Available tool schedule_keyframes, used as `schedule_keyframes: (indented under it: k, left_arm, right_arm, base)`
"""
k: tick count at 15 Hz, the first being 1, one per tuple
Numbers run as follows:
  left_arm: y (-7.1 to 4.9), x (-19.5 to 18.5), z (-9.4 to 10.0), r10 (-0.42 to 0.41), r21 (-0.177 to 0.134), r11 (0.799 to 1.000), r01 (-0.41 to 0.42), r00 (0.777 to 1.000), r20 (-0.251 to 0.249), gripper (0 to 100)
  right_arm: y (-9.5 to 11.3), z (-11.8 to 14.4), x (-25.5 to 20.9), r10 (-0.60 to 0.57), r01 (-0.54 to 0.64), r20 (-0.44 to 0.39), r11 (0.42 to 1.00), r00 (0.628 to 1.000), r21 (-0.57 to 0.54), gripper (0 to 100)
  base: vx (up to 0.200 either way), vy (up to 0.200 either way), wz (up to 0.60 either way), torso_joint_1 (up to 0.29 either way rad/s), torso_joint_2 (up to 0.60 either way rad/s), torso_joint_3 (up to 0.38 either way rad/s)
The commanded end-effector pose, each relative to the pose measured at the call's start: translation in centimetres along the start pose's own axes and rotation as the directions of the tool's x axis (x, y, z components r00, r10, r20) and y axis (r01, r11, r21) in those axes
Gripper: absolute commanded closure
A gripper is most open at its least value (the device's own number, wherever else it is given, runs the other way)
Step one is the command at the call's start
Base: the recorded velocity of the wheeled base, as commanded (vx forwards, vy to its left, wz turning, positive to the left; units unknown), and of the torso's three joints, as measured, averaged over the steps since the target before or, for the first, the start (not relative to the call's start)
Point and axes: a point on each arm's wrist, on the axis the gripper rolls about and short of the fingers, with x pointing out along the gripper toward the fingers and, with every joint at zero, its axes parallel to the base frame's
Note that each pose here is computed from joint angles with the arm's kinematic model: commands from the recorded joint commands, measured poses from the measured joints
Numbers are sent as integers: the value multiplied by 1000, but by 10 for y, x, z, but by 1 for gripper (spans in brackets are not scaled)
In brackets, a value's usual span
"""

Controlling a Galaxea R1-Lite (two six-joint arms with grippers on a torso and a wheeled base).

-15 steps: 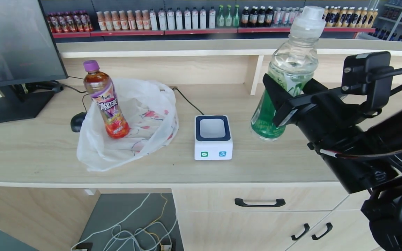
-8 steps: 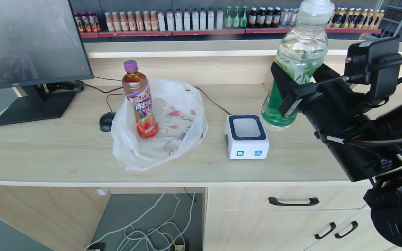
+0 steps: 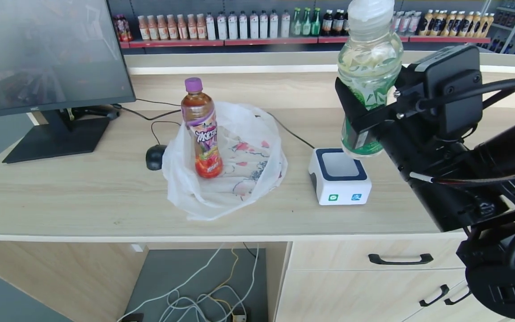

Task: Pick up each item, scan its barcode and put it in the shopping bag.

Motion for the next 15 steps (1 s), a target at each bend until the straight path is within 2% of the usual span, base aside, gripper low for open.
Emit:
schedule_keyframes:
  k: [1, 4, 8, 11, 15]
  left_arm:
    - [0, 0, 0, 0, 0, 1000, 0, 1000, 0, 0]
    - [0, 0, 0, 0, 0, 1000, 0, 1000, 0, 0]
    - [0, 0, 0, 0, 0, 1000, 0, 1000, 0, 0]
    - [0, 0, 0, 0, 0, 1000, 0, 1000, 0, 0]
    - [0, 0, 0, 0, 0, 1000, 0, 1000, 0, 0]
  right_arm:
    - [1, -1, 0, 2, -2, -3, 1000, 1000, -18, 100]
    - [3, -5, -3, 52, -52, 11, 997, 999, -53, 100]
    - [3, -12, -10, 138, -130, 38, 978, 990, -164, 100]
    - [2, -15, -16, 223, -195, 77, 941, 972, -276, 100]
    - [-13, -28, -16, 304, -233, 116, 881, 946, -412, 100]
  base:
    - [0, 0, 0, 0, 0, 0]
    - [0, 0, 0, 0, 0, 0]
    - [0, 0, 0, 0, 0, 0]
    - [0, 0, 0, 0, 0, 0]
    - [0, 0, 0, 0, 0, 0]
